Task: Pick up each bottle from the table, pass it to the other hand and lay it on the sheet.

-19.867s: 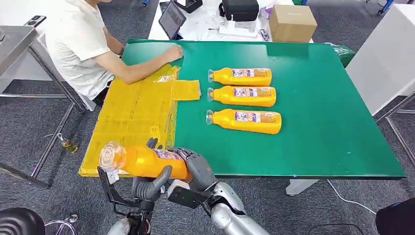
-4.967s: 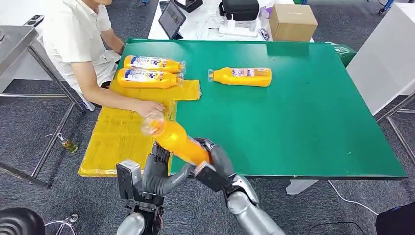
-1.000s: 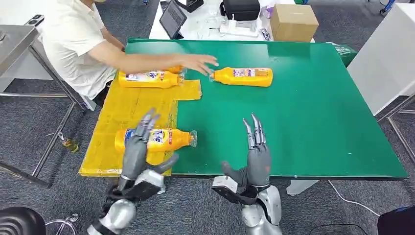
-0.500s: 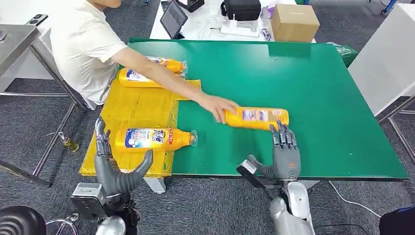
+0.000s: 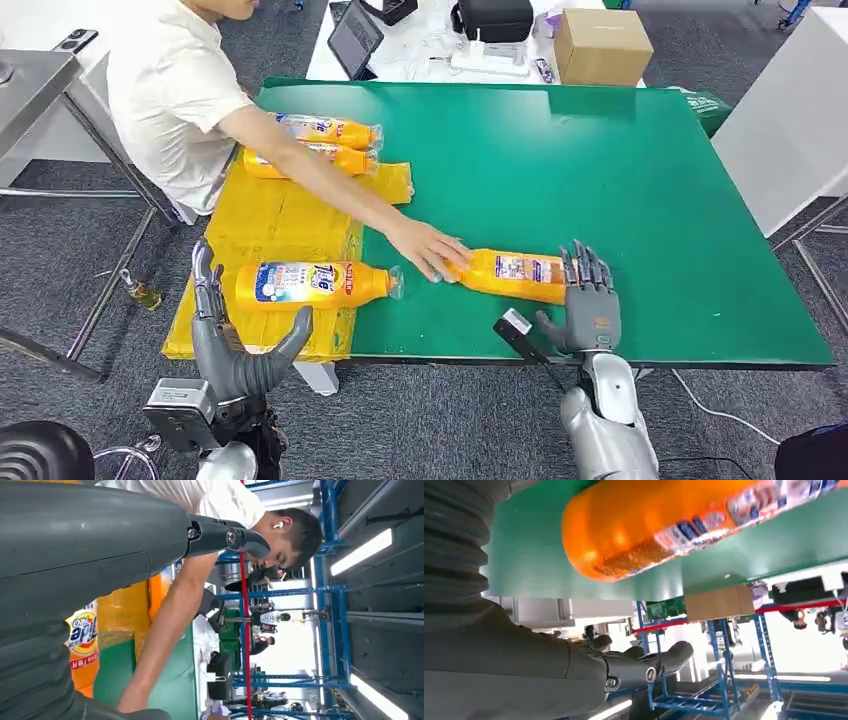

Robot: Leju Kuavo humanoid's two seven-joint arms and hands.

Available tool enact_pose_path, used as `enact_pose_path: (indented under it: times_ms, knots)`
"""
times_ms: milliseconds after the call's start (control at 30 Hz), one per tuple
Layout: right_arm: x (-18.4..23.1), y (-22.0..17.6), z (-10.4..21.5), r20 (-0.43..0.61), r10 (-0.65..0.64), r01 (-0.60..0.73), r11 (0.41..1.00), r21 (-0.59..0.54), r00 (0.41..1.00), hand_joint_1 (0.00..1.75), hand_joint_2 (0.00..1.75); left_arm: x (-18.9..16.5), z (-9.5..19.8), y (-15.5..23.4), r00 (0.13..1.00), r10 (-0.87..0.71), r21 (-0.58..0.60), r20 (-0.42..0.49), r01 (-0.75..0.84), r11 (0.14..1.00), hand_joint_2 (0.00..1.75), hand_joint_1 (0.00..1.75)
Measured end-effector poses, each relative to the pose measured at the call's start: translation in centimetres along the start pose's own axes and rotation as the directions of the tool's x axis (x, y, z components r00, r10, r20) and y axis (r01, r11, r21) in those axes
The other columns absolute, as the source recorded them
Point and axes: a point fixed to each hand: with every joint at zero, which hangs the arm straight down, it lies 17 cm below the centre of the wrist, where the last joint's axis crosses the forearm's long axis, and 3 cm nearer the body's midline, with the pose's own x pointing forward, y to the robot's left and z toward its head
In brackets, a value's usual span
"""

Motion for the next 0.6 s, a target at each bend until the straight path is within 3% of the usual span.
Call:
enact_pose_path:
  times_ms: [600]
  knots:
    - [-3.4, 5.7, -1.5, -0.067, 0.012, 0.002, 0.978, 0.210, 0.998, 0.00, 1.75, -0.1, -0.3, -2.0, 0.997, 0.067, -0.038, -0.027, -0.068, 0.997, 1.75, 0.00]
